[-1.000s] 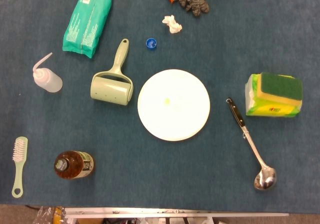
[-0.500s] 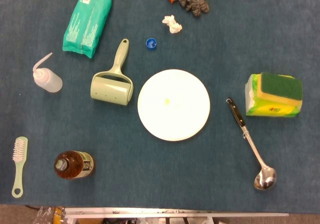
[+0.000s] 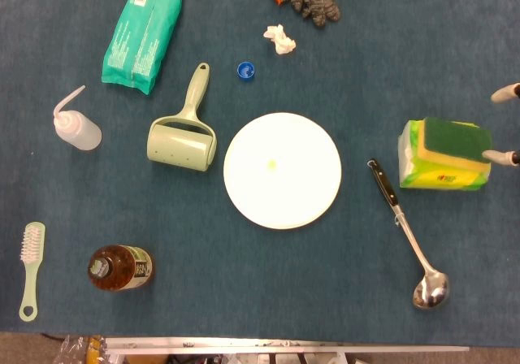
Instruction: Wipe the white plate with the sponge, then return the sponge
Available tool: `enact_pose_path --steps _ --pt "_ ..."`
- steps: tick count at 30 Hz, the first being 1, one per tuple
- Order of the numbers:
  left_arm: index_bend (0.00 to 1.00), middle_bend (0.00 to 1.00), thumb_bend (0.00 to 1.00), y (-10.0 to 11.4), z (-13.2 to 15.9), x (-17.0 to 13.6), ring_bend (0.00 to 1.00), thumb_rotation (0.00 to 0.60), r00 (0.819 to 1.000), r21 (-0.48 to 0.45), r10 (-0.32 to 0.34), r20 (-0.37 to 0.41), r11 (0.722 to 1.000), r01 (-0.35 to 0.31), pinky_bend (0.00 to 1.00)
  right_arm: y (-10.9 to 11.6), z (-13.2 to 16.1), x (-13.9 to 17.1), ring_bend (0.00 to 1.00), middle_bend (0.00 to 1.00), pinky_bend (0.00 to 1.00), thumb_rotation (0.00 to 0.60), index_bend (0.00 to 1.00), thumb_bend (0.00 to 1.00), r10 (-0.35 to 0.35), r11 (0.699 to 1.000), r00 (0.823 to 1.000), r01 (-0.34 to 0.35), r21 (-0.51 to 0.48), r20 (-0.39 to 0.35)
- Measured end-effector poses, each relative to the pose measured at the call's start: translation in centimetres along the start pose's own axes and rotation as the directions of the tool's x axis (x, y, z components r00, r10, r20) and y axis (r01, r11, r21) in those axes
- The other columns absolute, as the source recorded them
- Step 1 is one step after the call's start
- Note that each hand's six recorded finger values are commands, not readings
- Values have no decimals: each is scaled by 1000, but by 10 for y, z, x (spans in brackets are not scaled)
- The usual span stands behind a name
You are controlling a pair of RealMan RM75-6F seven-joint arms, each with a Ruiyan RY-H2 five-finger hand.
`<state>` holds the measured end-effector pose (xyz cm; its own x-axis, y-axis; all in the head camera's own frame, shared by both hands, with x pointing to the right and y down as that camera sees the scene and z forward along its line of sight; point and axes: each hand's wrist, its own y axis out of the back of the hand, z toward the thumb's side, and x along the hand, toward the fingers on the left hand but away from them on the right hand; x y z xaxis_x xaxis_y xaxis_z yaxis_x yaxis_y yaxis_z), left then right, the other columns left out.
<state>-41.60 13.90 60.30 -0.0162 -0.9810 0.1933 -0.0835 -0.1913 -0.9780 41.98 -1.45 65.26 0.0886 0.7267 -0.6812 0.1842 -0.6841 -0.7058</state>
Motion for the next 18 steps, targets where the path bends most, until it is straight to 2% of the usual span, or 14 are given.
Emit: enact_pose_path --steps 6,18 --pt "278 167 366 0 -3 -1 39 600 1000 1 -1 -10 1000 1 22 -12 8 -11 139 232 356 439 282 0 62 997 998 -62 36 3" --pt "278 167 366 0 -5 -2 38 600 1000 2 -2 -15 1000 3 22 -31 8 -24 139 232 355 451 282 0 112 992 994 -113 62 20"
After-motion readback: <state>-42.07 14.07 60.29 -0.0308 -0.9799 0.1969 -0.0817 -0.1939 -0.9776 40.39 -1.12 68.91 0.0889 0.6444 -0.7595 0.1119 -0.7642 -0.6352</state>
